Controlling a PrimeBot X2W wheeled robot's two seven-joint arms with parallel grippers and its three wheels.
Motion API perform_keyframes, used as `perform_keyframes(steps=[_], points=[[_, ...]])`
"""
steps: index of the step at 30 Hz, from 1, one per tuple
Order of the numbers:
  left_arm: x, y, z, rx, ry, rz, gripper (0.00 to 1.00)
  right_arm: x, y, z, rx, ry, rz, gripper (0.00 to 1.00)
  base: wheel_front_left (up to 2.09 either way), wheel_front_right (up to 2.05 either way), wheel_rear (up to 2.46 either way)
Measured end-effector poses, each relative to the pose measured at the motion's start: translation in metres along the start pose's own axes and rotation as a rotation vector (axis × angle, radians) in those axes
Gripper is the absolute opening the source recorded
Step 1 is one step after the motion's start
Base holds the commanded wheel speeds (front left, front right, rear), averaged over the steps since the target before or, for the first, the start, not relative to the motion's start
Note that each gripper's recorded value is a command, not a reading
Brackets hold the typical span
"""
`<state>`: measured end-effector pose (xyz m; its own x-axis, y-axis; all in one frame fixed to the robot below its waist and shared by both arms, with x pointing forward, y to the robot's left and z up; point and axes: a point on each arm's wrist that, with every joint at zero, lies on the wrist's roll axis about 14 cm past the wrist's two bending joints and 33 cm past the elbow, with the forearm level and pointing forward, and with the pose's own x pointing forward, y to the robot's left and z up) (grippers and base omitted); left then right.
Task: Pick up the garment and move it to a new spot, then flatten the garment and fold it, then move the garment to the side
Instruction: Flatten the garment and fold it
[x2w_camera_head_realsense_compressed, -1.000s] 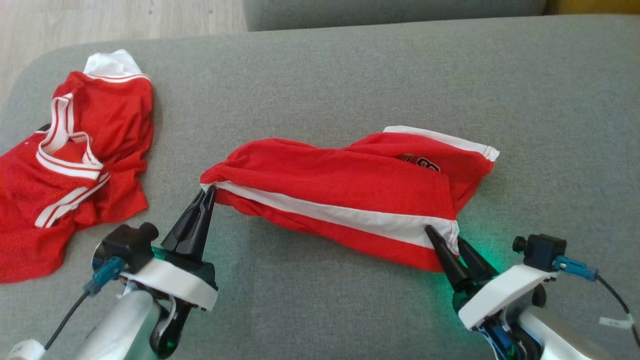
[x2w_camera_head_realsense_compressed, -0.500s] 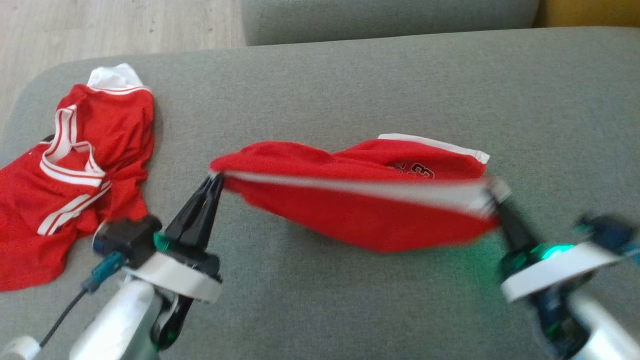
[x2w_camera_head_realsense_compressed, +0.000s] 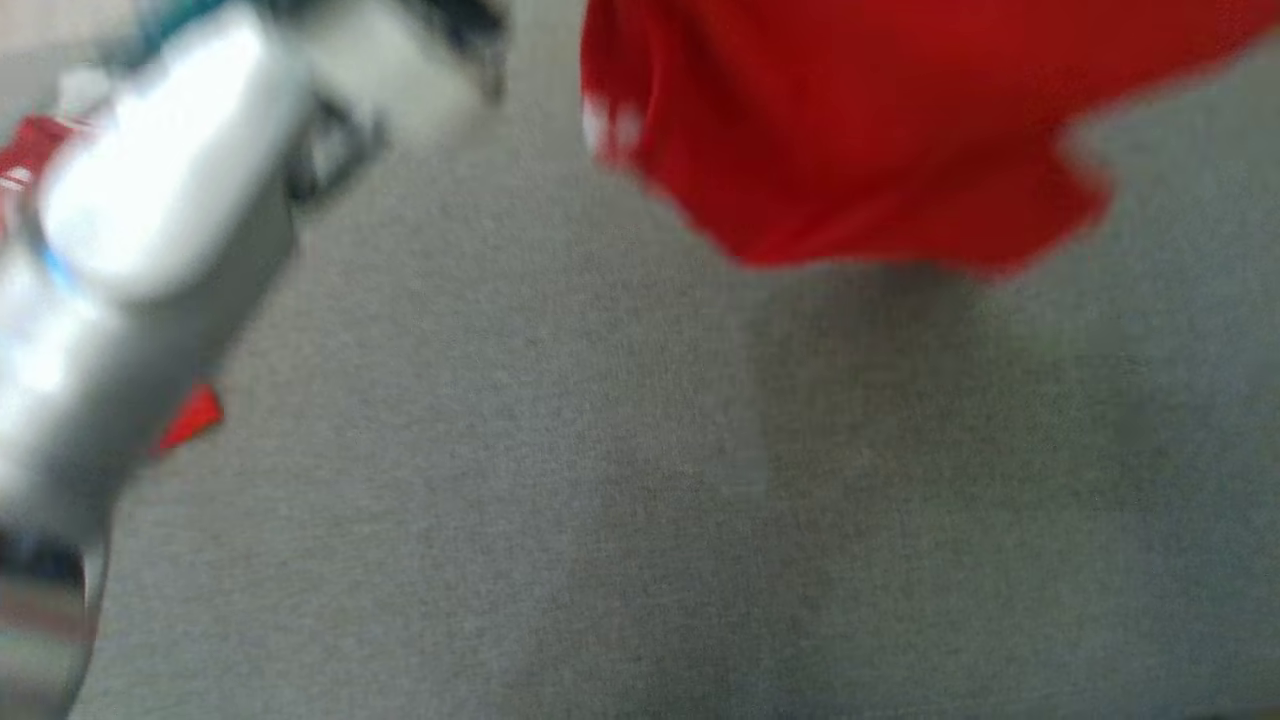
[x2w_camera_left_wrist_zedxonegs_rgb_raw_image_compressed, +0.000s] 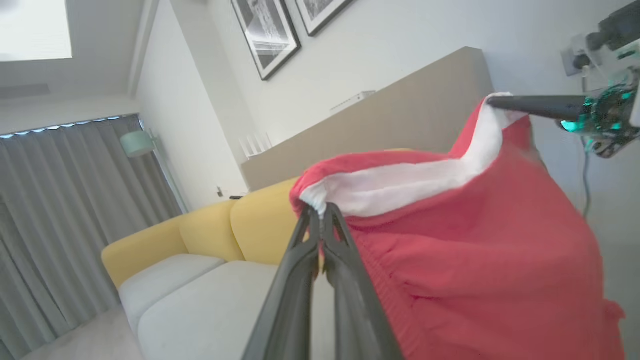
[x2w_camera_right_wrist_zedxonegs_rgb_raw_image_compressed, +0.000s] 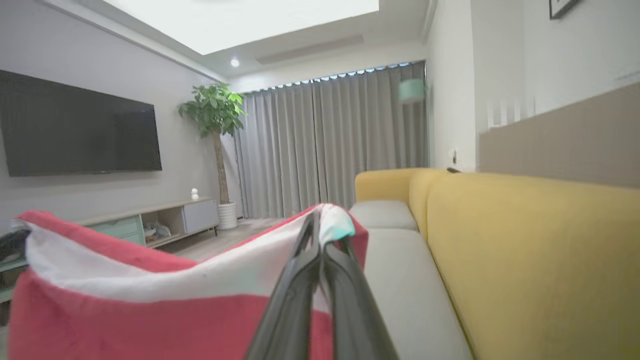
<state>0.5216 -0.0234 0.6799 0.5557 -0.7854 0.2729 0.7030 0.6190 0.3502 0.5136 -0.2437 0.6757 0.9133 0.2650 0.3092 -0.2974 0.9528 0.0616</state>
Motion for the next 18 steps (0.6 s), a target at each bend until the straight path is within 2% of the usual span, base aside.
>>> perform_keyframes(steps=[4, 7, 10, 13, 18], points=[[0.038, 0.039, -0.003, 0.012, -0.042, 0.067, 0.0, 0.035, -0.031, 0.025, -0.042, -0.093, -0.059, 0.0, 0.0, 0.0, 0.0], [0.056, 0.044, -0.005, 0.001, -0.081, 0.078, 0.0, 0.043, -0.047, 0.026, -0.072, -0.116, -0.09, 0.0, 0.0, 0.0, 0.0], [0.064, 0.031, -0.005, -0.019, -0.124, 0.048, 0.0, 0.041, -0.054, 0.022, -0.085, -0.105, -0.1, 0.0, 0.0, 0.0, 0.0], [0.057, 0.009, -0.023, -0.054, -0.112, 0.008, 0.0, 0.031, -0.057, 0.014, -0.068, -0.08, -0.103, 0.0, 0.0, 0.0, 0.0], [0.004, -0.048, -0.091, -0.169, 0.054, -0.05, 0.0, -0.017, -0.055, -0.048, -0.009, 0.101, -0.122, 0.0, 0.0, 0.0, 0.0]])
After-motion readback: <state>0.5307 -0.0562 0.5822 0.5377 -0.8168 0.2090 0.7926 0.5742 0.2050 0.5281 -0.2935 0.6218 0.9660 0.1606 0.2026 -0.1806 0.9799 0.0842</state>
